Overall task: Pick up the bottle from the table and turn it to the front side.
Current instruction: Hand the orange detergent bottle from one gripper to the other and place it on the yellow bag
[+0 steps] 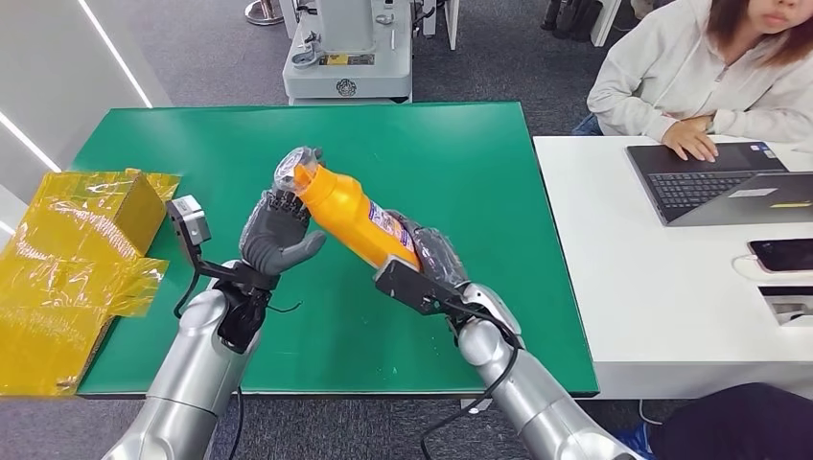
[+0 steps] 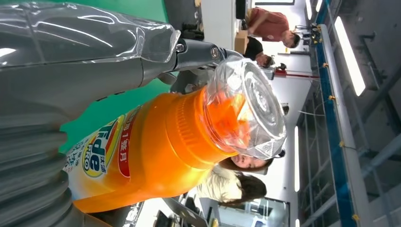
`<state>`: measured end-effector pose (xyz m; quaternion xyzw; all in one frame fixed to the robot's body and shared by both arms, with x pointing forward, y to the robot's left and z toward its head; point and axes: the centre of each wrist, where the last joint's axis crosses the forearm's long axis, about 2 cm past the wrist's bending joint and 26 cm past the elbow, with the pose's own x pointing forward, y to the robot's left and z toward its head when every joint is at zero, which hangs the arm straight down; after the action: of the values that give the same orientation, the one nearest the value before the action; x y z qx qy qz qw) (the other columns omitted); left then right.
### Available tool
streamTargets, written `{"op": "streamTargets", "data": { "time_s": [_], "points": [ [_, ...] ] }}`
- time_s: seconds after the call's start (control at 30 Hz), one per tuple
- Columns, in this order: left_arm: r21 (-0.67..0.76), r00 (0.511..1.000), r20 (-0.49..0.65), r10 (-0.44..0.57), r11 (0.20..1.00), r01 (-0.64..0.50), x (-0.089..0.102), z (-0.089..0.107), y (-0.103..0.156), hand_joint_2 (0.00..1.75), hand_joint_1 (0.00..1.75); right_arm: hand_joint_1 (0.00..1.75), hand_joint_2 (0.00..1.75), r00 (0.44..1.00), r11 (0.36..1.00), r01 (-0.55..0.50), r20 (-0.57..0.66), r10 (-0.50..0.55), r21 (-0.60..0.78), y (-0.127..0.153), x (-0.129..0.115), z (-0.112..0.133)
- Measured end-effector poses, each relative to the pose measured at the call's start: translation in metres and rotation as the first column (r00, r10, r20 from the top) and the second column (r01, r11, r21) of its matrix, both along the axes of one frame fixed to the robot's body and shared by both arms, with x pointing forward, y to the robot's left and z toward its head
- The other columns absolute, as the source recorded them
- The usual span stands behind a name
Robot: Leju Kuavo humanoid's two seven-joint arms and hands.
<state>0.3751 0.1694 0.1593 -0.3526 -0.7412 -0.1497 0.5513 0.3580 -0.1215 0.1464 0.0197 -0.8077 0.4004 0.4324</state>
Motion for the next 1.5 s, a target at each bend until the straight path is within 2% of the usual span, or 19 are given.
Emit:
{"op": "streamTargets", "data": {
  "time_s": [0.23,0.47,0.53,0.6,0.67,0.73,0.87,0.93,1.07,1.13,1.27,1.33,1.37,1.47,1.5],
  "points": [
    [0.082,1.000,-0.011,0.022,0.996,-0.021,0.001,-0.006,-0.004,1.75,0.00,1.75,1.75,1.000,1.000,0.004,-0.013,-0.004,-0.015,-0.001,0.005,0.000],
    [0.088,0.999,-0.045,0.006,0.996,-0.002,0.007,-0.004,-0.004,1.75,0.00,1.75,1.75,1.000,0.999,0.027,-0.001,-0.027,-0.046,-0.003,0.011,0.001],
    [0.083,0.998,-0.058,-0.005,0.996,0.010,0.008,-0.003,-0.004,1.75,0.28,1.75,1.75,0.999,0.997,0.038,0.007,-0.038,-0.062,-0.003,0.012,0.000],
    [0.071,0.997,-0.074,-0.017,0.997,0.023,0.009,-0.002,-0.005,1.75,0.68,1.75,1.75,0.999,0.996,0.049,0.014,-0.048,-0.078,-0.003,0.013,-0.001],
    [0.055,0.996,-0.090,-0.027,0.998,0.032,0.010,-0.001,-0.006,1.75,0.73,1.75,1.75,0.998,0.994,0.059,0.020,-0.058,-0.090,-0.002,0.014,-0.001],
    [0.043,0.994,-0.103,-0.032,0.998,0.036,0.011,0.000,-0.007,1.75,0.72,1.75,1.75,0.997,0.992,0.070,0.027,-0.068,-0.104,-0.001,0.015,-0.001],
    [0.032,0.993,-0.114,-0.037,0.999,0.041,0.013,0.005,-0.011,1.75,1.23,1.75,1.75,0.996,0.988,0.086,0.033,-0.082,-0.130,0.000,0.016,-0.003],
    [0.027,0.993,-0.115,-0.041,0.999,0.045,0.015,0.009,-0.014,1.75,1.29,1.75,1.75,0.995,0.986,0.093,0.037,-0.088,-0.140,0.001,0.016,-0.004],
    [0.013,0.991,-0.117,-0.058,0.998,0.060,0.017,0.015,-0.022,1.75,1.29,1.75,1.75,0.994,0.982,0.110,0.043,-0.104,-0.155,0.001,0.017,-0.005],
    [0.002,0.990,-0.120,-0.069,0.998,0.070,0.017,0.018,-0.026,1.75,1.38,1.75,1.75,0.993,0.981,0.112,0.040,-0.107,-0.159,0.001,0.017,-0.006],
    [-0.017,0.988,-0.134,-0.082,0.997,0.081,0.017,0.019,-0.032,1.75,1.72,1.75,1.75,0.993,0.979,0.115,0.036,-0.111,-0.166,0.000,0.017,-0.009],
    [-0.020,0.987,-0.135,-0.083,0.997,0.081,0.016,0.018,-0.033,1.75,1.75,1.75,1.75,0.993,0.978,0.119,0.037,-0.114,-0.169,0.000,0.016,-0.010],
    [-0.019,0.988,-0.133,-0.081,0.997,0.079,0.016,0.018,-0.034,1.75,1.75,1.59,1.75,0.993,0.978,0.120,0.038,-0.115,-0.169,0.000,0.016,-0.010],
    [-0.011,0.991,-0.116,-0.063,0.998,0.063,0.016,0.018,-0.034,1.75,1.75,0.28,1.75,0.993,0.979,0.120,0.033,-0.116,-0.164,-0.001,0.016,-0.011],
    [-0.004,0.993,-0.106,-0.056,0.998,0.056,0.016,0.018,-0.035,1.75,1.75,0.00,1.75,0.993,0.980,0.119,0.029,-0.116,-0.160,-0.002,0.016,-0.012]
  ]
}}
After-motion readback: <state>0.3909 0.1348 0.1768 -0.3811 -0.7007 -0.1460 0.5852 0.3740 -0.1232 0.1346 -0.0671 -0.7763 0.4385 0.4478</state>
